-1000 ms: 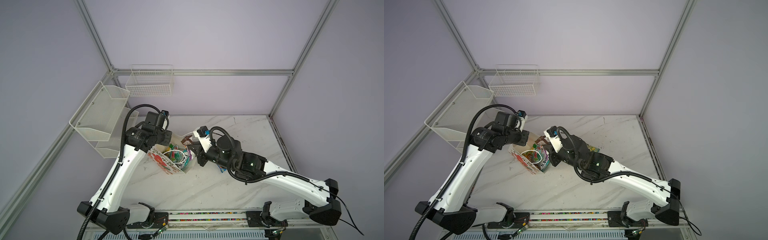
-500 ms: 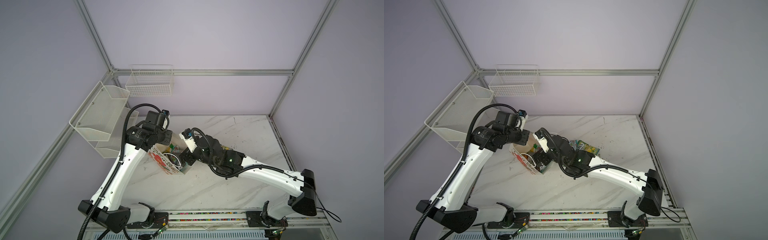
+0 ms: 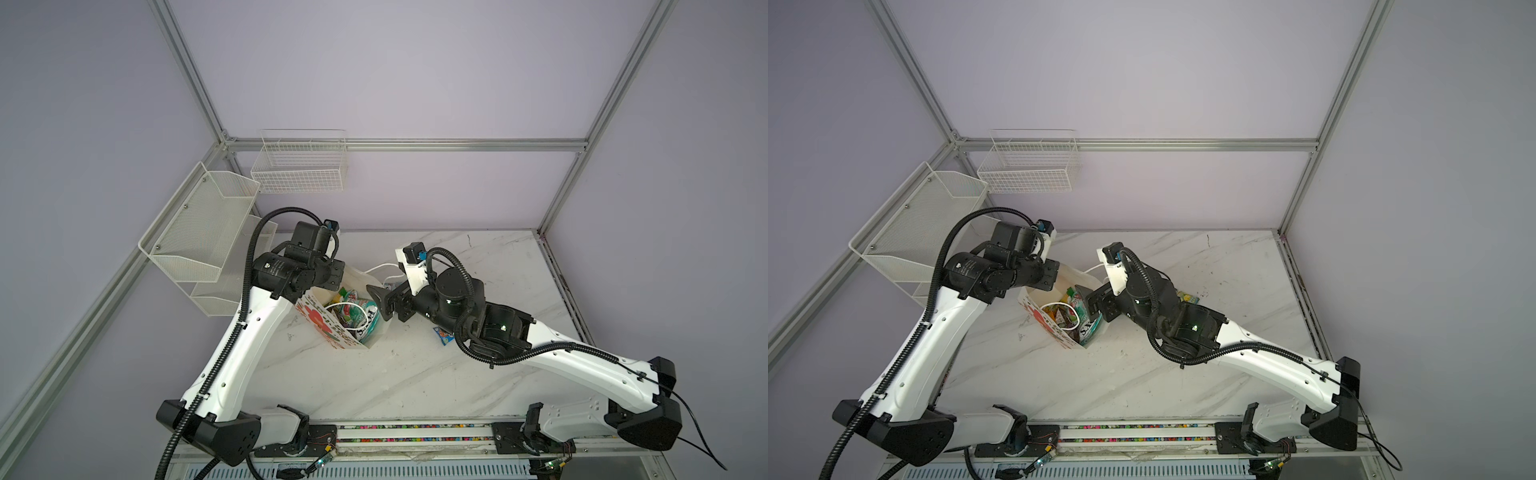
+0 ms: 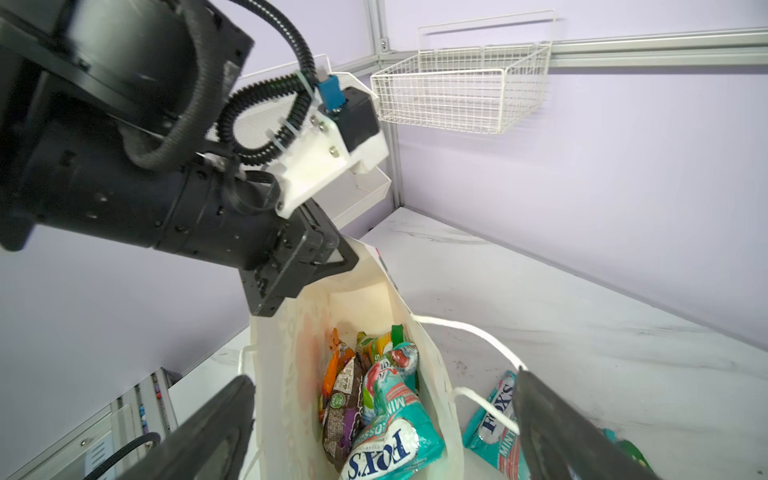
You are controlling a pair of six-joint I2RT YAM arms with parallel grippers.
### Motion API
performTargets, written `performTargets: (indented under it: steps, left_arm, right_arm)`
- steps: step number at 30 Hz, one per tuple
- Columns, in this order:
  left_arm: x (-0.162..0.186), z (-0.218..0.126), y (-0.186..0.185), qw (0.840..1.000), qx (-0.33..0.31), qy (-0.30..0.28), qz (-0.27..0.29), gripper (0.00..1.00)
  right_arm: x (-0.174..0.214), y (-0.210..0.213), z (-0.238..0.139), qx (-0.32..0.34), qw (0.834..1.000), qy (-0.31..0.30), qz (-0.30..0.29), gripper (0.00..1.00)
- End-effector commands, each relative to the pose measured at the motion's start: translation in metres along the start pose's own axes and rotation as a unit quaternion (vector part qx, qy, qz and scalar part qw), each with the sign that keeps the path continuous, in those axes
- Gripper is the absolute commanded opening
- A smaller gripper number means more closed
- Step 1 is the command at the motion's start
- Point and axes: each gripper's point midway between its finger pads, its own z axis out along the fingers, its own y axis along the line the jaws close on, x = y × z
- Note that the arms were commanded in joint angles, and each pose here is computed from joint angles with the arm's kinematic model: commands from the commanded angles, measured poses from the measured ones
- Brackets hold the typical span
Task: Place the snacks into the paper bag
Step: 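Move the right gripper back toward the remaining candy bags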
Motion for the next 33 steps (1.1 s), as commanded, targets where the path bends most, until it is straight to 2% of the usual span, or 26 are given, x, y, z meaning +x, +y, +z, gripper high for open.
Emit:
performTargets:
  steps: [1, 14, 19, 26, 33]
  left_arm:
    - [-0.021, -0.016, 0.003, 0.999, -0.001, -0.035, -0.002, 0.00]
    - [-0.020, -0.018, 0.003, 0.999, 0.000, -0.038, -0.003, 0.00]
    - [-0.020, -0.018, 0.004, 0.999, 0.000, -0.039, -0.003, 0.00]
    - [-0.019, -0.017, 0.003, 0.999, 0.001, -0.036, -0.004, 0.00]
    - [-0.018, -0.016, 0.003, 0.999, 0.001, -0.035, -0.005, 0.00]
  right_arm:
    - [-0.003, -0.019, -0.014, 0.040, 0.999, -0.009, 0.017, 0.97]
    - [0.008, -0.094, -0.022, 0.114, 0.988, -0.002, 0.106, 0.97]
    - [0.019, -0.120, -0.025, 0.149, 0.982, 0.005, 0.118, 0.97]
    - [0.041, -0.146, -0.024, 0.174, 0.975, 0.036, 0.135, 0.97]
    - [0.071, -0.175, -0.012, 0.177, 0.965, 0.076, 0.180, 0.97]
